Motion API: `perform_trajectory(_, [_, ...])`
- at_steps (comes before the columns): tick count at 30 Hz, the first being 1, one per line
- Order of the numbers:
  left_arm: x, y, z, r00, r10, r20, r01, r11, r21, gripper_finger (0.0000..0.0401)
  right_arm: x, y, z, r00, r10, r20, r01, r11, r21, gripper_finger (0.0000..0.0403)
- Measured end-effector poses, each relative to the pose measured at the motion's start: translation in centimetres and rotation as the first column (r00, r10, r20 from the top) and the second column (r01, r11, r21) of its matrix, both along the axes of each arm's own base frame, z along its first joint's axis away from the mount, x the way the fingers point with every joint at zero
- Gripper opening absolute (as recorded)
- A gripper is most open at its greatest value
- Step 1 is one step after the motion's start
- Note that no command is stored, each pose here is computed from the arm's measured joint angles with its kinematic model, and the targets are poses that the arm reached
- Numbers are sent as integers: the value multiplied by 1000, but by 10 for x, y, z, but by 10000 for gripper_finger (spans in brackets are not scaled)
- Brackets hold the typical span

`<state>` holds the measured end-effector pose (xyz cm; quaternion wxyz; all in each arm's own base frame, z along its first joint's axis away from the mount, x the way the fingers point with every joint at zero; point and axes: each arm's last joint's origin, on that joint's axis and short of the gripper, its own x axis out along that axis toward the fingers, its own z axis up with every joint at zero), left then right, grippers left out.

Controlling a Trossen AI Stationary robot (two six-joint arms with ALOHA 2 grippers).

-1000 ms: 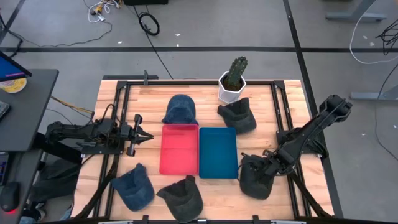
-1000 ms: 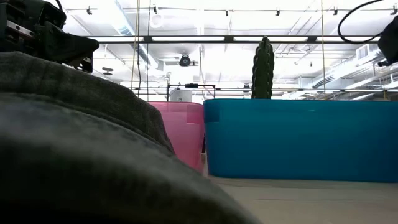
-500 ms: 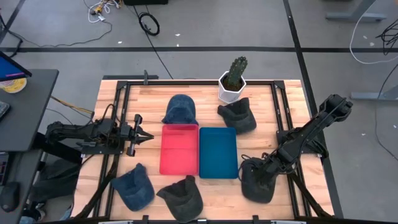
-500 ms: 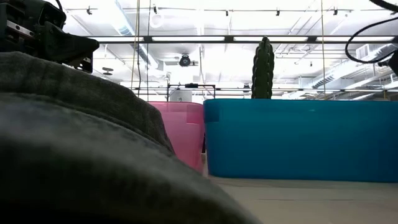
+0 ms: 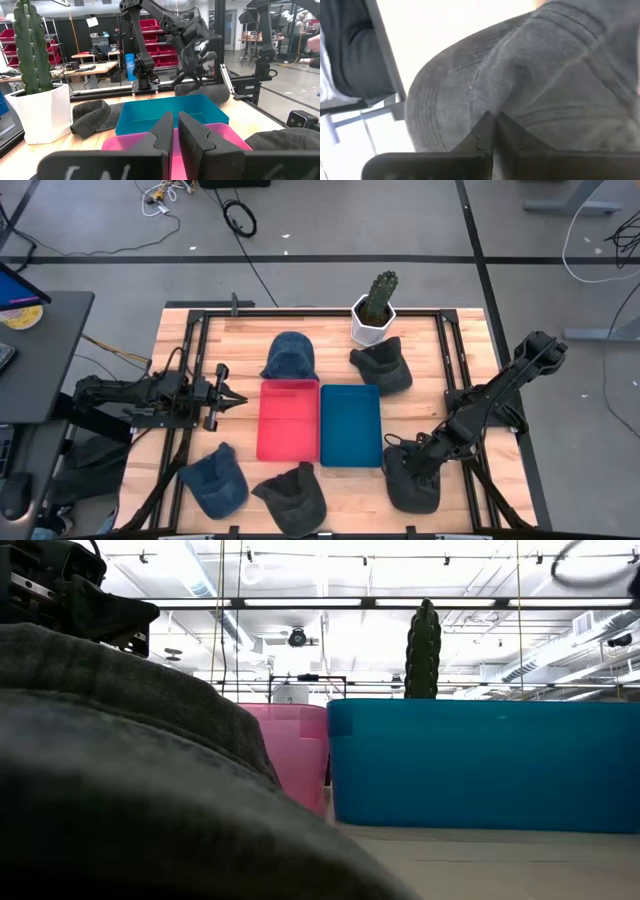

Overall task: Pick & Place hat
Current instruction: Put the bottom right gray cap into the blue bin

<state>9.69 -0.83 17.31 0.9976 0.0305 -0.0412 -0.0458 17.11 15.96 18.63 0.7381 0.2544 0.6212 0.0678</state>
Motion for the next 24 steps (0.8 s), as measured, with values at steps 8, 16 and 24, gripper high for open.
perform_trajectory(8, [0, 0, 0, 1000, 0, 0, 0, 1000, 0, 30, 2, 0, 70, 999, -18, -45, 13, 994, -104, 2])
perform_trajectory(16, [0, 0, 0, 1000, 0, 0, 0, 1000, 0, 30, 4, -10, 128, 996, -50, 69, 64, 972, -225, 1])
perform_trajectory(24, [0, 0, 0, 1000, 0, 0, 0, 1000, 0, 30, 32, -27, 134, 981, -11, 193, 68, 955, -290, 0])
